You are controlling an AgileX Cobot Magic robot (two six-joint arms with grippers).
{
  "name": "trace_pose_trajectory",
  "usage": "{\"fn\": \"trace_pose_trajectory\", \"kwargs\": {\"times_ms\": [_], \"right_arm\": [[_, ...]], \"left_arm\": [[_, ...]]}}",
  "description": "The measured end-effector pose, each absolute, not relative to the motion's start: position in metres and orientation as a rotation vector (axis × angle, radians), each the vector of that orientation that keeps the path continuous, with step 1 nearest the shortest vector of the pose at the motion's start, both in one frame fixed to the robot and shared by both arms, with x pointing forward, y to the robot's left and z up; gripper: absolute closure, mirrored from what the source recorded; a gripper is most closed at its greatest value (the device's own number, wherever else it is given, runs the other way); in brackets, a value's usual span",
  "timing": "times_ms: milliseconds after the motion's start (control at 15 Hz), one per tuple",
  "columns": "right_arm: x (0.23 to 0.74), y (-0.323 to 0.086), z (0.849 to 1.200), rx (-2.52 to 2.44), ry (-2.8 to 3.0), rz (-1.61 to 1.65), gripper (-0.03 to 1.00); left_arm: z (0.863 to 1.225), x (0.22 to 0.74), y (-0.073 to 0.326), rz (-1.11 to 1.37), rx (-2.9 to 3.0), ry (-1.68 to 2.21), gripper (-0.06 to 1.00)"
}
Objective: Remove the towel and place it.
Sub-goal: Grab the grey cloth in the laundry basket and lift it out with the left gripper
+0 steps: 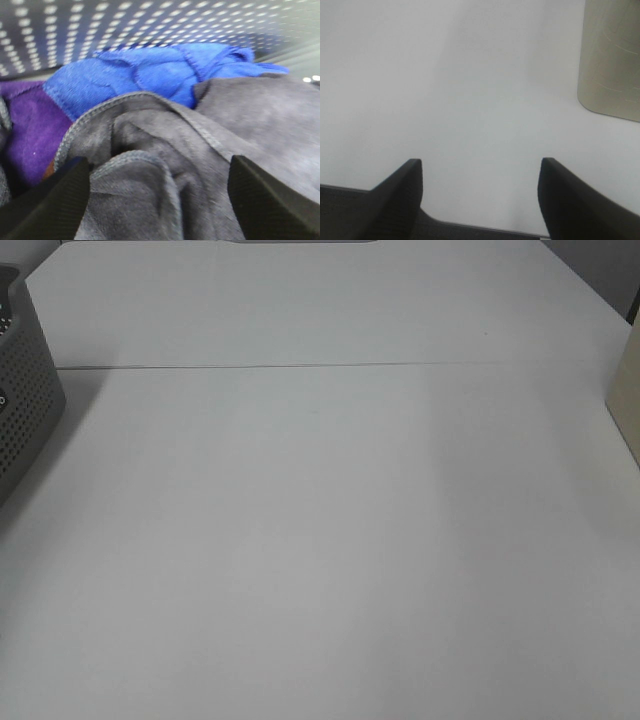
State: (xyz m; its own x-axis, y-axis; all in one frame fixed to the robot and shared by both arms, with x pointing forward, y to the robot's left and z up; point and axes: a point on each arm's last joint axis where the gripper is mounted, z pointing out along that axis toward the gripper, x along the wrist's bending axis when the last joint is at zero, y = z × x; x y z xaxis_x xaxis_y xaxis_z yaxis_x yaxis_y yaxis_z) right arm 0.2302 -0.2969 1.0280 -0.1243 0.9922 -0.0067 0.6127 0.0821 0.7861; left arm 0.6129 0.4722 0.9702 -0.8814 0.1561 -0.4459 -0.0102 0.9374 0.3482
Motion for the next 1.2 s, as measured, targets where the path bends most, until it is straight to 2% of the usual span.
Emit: {"fn": "trace_pose_trajectory", "kwargs": {"times_ms": [200,400,600,667,733,800,1200], "right_arm": [[0.230,-0.297,1.028,1.585,1.800,0.869,0.32],[0.230,-0.297,1.028,1.587,1.799,0.869,0.32],[0.230,-0.297,1.028,1.587,1.799,0.869,0.32],[0.230,-0.297,1.028,1.587,1.799,0.869,0.32],[0.230,-0.297,1.028,1.587,1.799,0.869,0.32],[0.230,-0.297,1.028,1.587,1.799,0.869,0.32],[0.230,-0.297,1.028,1.587,1.799,0.869,0.32]], "left_arm": [[0.962,0.614,0.473,0.455,0.074,2.629,0.26],[0.959,0.615,0.473,0.448,0.060,2.635,0.43],[0.959,0.615,0.473,0.450,0.062,2.635,0.53],[0.959,0.615,0.473,0.460,0.081,2.637,0.63],[0.963,0.614,0.474,0.484,0.121,2.631,0.80],[0.983,0.610,0.474,0.559,0.186,2.589,0.94],[1.064,0.587,0.467,0.746,0.266,2.383,0.94]]}}
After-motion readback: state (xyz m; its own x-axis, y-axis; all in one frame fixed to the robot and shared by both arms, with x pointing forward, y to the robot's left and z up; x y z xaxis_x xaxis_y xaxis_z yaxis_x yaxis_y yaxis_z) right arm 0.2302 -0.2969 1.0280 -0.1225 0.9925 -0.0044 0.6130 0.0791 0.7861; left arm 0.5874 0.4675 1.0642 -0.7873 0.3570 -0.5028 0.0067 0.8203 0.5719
